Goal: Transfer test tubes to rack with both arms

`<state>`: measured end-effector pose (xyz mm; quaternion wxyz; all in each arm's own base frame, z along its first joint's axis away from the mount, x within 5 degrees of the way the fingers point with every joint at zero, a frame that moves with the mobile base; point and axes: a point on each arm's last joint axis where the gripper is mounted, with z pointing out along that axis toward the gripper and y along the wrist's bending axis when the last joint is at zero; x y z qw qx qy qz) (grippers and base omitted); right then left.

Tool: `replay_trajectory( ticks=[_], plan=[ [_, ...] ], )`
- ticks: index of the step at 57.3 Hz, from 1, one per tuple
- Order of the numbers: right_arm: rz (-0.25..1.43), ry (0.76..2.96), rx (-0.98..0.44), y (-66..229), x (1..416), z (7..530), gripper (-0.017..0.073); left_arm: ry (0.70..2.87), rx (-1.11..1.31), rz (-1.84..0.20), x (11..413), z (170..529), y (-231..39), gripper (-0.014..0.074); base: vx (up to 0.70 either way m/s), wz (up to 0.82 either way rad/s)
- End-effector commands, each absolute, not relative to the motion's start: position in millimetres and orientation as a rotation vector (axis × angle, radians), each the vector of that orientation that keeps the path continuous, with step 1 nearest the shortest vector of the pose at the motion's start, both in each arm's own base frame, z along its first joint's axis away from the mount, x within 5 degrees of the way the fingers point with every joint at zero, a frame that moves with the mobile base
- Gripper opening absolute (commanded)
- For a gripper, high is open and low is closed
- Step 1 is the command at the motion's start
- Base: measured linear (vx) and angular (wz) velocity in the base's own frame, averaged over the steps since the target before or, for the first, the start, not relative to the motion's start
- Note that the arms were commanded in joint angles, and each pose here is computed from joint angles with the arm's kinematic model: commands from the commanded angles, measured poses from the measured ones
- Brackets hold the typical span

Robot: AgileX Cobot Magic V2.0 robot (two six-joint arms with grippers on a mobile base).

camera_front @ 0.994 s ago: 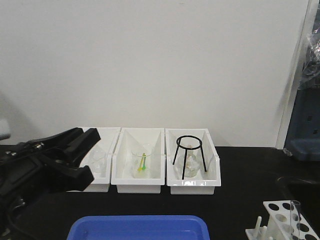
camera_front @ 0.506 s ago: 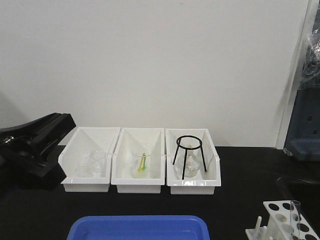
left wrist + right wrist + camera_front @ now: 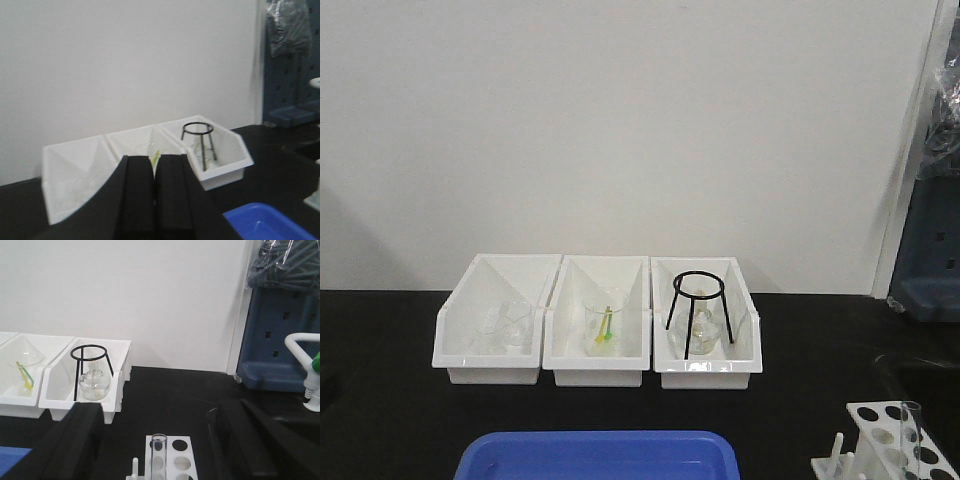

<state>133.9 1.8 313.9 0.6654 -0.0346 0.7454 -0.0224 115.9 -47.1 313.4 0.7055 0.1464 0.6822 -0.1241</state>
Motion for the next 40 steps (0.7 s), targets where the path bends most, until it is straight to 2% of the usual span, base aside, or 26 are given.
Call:
replay_trajectory(
  ticks=[1, 4, 18, 40],
  plan=[
    [-0.071, 1.570, -0.089, 1.4, 134.2, 333.0, 0.0533, 1.429, 0.242, -0.210, 96.4, 307.0, -29.4, 0.0020, 0.00, 0.00],
    [-0.071, 1.570, -0.089, 1.4, 134.2, 333.0, 0.0533, 1.421, 0.197, -0.162, 85.6, 289.6, -20.6, -0.0008, 0.00, 0.00],
    [-0.071, 1.570, -0.089, 1.4, 134.2, 333.0, 0.0533, 1.361, 0.061, -0.011, 56.6, 230.4, -2.8, -0.0006, 0.00, 0.00],
    [-0.071, 1.569, -0.089, 1.4, 134.2, 333.0, 0.0533, 1.409, 0.034, -0.021, 54.1, 219.1, -2.0, -0.0006, 0.00, 0.00]
  ],
)
